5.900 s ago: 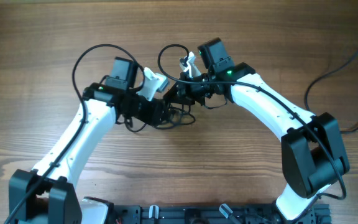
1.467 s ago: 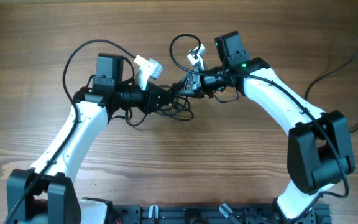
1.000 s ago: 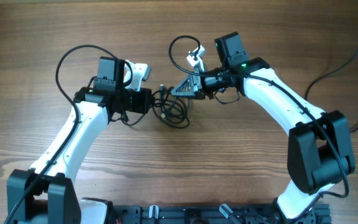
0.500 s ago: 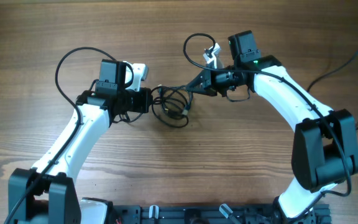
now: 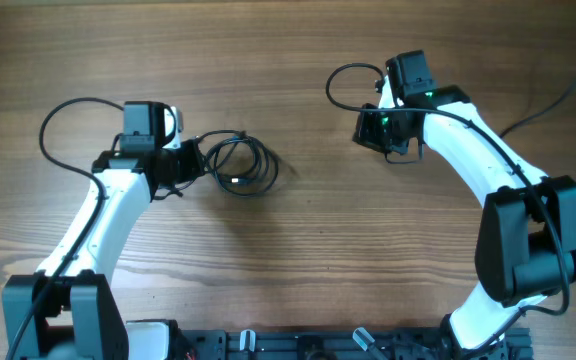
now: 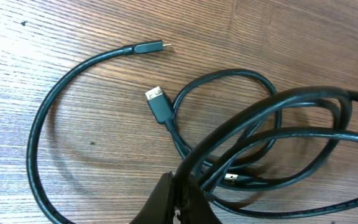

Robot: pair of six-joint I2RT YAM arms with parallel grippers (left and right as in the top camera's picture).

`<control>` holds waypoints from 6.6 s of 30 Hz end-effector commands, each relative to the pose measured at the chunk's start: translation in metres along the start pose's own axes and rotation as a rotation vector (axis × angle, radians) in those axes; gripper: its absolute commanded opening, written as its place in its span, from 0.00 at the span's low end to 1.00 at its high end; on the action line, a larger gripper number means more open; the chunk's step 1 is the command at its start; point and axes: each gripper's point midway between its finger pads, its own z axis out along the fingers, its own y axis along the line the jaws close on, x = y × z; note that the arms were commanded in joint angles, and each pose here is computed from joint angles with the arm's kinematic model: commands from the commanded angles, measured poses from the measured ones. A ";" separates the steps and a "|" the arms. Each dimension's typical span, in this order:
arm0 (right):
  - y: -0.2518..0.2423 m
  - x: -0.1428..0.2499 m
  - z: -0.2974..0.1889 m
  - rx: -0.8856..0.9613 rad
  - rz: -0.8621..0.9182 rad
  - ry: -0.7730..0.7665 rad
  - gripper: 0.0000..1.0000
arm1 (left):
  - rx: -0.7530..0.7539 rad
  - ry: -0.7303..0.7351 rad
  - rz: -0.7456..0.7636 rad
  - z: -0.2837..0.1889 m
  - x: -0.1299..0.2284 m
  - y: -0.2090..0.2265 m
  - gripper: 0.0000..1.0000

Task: Untangle cables

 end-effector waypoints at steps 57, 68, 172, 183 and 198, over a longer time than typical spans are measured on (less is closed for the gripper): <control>-0.231 -0.005 0.010 0.387 0.500 -0.012 0.04 | 0.386 -0.427 -1.003 -0.137 -0.055 0.187 0.04; -0.192 0.004 0.038 0.156 0.398 0.035 0.04 | 0.379 -0.146 -0.515 -0.073 -0.045 0.044 0.04; -0.252 0.010 0.013 0.238 0.611 0.001 0.04 | 0.060 -0.674 -0.991 -0.172 -0.081 0.174 0.04; -0.232 0.000 -0.015 0.191 0.449 -0.001 0.46 | 0.419 -0.079 -0.404 -0.037 -0.046 -0.014 0.04; -0.092 -0.022 -0.049 -0.157 -0.194 -0.112 0.96 | 0.466 0.043 -0.035 0.003 0.010 -0.138 0.50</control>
